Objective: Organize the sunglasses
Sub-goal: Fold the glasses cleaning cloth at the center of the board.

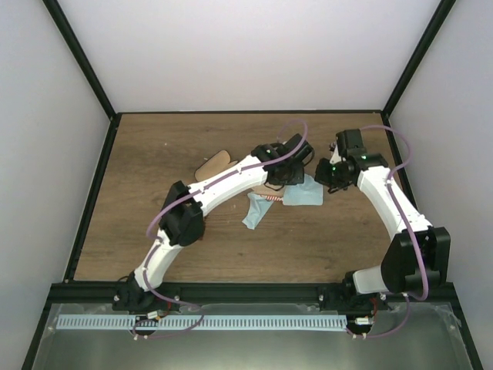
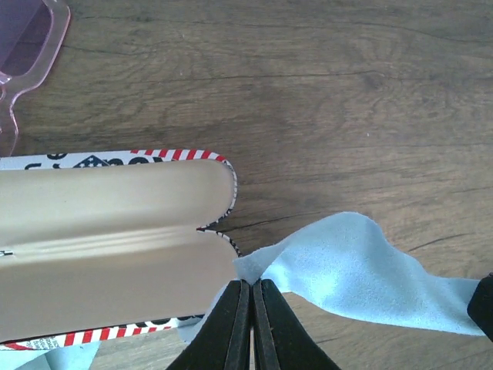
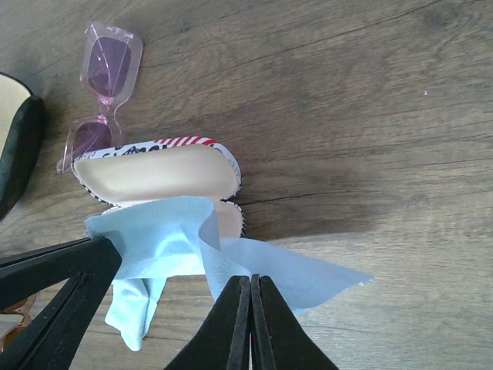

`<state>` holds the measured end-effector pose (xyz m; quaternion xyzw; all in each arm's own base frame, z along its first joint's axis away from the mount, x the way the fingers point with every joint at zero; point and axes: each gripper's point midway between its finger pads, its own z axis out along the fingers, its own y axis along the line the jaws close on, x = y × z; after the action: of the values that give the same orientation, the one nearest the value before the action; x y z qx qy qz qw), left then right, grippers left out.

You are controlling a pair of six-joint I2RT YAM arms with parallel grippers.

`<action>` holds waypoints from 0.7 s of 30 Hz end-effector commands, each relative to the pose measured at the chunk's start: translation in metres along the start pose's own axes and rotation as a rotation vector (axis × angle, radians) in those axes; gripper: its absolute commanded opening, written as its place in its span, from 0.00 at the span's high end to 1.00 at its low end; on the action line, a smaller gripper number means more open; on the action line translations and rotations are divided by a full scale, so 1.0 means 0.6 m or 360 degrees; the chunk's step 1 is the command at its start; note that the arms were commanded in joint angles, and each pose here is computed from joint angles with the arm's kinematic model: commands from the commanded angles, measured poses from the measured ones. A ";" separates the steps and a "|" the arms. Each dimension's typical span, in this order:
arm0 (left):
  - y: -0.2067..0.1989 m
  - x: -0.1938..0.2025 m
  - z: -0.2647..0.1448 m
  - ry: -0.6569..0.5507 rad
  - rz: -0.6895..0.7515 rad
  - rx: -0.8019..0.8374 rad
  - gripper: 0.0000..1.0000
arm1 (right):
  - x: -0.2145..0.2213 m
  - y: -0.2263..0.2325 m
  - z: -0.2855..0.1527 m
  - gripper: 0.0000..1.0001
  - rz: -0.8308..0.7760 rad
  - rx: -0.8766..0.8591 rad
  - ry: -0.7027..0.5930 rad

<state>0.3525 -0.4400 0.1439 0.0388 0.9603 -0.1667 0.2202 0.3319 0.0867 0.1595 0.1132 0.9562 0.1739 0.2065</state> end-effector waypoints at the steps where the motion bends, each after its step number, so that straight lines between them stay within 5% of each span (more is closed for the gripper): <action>1: -0.010 0.001 -0.030 -0.0003 0.0031 0.0041 0.96 | -0.002 0.017 -0.024 0.99 -0.0013 -0.0071 -0.0031; 12: 0.038 0.107 -0.030 0.0117 0.0025 -0.0018 0.96 | 0.123 -0.022 0.010 0.99 0.0053 -0.0044 0.0146; 21: 0.069 0.123 -0.059 0.0079 0.0009 -0.0031 0.96 | 0.166 0.034 0.019 0.99 -0.0022 -0.0125 0.0225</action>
<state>0.2751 -0.3933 0.1117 0.0556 0.9733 -0.1393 0.1740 0.2504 0.1167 0.1139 0.0924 0.9657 0.1977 0.1407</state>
